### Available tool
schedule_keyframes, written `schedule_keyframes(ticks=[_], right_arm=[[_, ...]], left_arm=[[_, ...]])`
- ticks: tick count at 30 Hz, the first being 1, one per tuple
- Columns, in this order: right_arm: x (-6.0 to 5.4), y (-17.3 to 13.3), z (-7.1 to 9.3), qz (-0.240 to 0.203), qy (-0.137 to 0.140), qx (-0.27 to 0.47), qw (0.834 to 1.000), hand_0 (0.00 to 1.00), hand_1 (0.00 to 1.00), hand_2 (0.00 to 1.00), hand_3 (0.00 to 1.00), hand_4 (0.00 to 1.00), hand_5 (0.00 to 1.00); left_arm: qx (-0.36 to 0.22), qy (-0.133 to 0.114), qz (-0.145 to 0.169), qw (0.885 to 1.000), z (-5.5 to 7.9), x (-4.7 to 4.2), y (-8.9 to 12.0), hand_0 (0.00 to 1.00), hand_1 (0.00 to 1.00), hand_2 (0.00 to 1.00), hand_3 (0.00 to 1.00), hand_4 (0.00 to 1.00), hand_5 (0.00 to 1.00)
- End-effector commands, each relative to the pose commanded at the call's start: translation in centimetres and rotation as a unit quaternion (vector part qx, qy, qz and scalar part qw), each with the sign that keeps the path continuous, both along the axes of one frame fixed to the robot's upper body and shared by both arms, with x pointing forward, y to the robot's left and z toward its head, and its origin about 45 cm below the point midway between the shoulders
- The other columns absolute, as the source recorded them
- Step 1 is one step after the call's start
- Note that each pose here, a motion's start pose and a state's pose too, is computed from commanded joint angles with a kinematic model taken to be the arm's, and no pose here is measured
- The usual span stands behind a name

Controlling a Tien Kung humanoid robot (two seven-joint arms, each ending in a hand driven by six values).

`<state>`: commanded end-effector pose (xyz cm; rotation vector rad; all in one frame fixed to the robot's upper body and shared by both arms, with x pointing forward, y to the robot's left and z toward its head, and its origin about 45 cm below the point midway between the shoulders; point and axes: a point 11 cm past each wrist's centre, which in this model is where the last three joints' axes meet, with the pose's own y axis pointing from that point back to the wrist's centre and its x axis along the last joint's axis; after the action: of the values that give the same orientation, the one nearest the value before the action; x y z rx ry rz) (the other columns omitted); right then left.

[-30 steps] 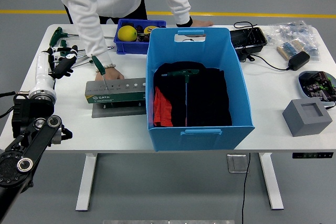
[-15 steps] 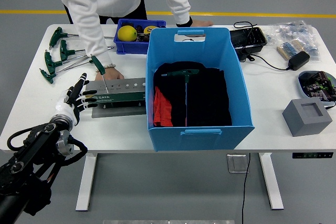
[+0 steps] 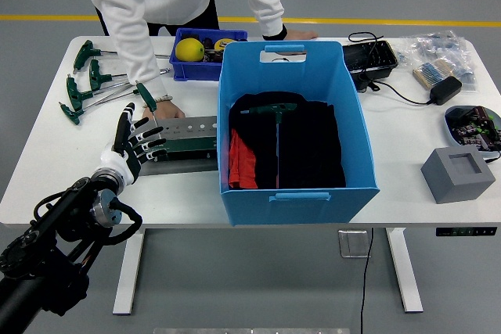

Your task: Lift tool from toolbox,place it in box,lift tool from toolbox,place it in box

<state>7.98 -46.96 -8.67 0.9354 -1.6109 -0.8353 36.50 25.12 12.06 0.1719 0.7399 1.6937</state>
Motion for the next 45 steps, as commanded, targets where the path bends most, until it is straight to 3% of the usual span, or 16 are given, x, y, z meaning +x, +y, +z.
schedule_keyframes(ticks=[15,20,21,30,32,33,38,39,44,45], right_arm=[[0.4,-0.1,0.1,0.000,-0.004,0.000,1.000,0.682,0.664,0.720,0.570,0.771,0.695],[0.6,-0.1,0.2,0.000,-0.006,0.000,1.000,0.682,0.664,0.720,0.570,0.771,0.695],[0.6,-0.1,0.2,0.000,-0.006,0.000,1.000,0.682,0.664,0.721,0.570,0.770,0.695],[0.7,-0.2,0.2,0.000,-0.007,-0.001,1.000,0.682,0.664,0.721,0.571,0.770,0.695],[0.8,-0.2,0.2,0.000,-0.008,-0.001,1.000,0.682,0.664,0.721,0.571,0.770,0.695],[0.8,-0.2,0.2,0.000,-0.008,-0.001,1.000,0.681,0.664,0.721,0.571,0.770,0.695],[0.8,-0.2,0.2,0.000,-0.007,-0.001,1.000,0.681,0.664,0.721,0.571,0.770,0.695],[0.7,-0.2,0.2,0.000,-0.007,-0.001,1.000,0.681,0.664,0.721,0.571,0.770,0.695],[0.7,-0.1,0.2,0.001,-0.006,-0.001,1.000,0.681,0.664,0.721,0.571,0.770,0.695],[0.7,-0.1,0.2,0.001,-0.006,-0.001,1.000,0.682,0.665,0.722,0.570,0.770,0.695]], left_arm=[[-0.007,-0.011,-0.004,1.000,0.9,1.49,-0.4,0.337,0.505,0.643,0.842,0.787,0.998],[-0.036,-0.018,0.001,0.999,1.1,2.01,-0.8,0.337,0.505,0.643,0.842,0.787,0.998],[-0.043,-0.017,0.002,0.999,1.1,2.06,-0.9,0.342,0.502,0.616,0.798,0.788,0.998],[-0.096,-0.016,-0.007,0.995,1.2,2.46,-1.9,0.342,0.502,0.596,0.754,0.793,0.998],[-0.101,-0.018,-0.009,0.995,1.4,2.58,-2.0,0.342,0.502,0.596,0.754,0.793,0.998],[-0.104,-0.020,-0.011,0.994,1.7,2.69,-2.1,0.341,0.500,0.582,0.708,0.863,0.998],[-0.116,-0.031,-0.008,0.993,2.5,2.91,-2.3,0.341,0.500,0.582,0.708,0.863,0.998],[-0.119,-0.034,-0.007,0.992,2.7,2.94,-2.3,0.331,0.492,0.562,0.654,0.948,0.958],[-0.122,-0.042,-0.016,0.992,3.4,3.04,-2.6,0.331,0.492,0.562,0.654,0.948,0.958],[-0.122,-0.043,-0.018,0.991,3.5,3.06,-2.6,0.320,0.449,0.533,0.612,0.998,0.770]])
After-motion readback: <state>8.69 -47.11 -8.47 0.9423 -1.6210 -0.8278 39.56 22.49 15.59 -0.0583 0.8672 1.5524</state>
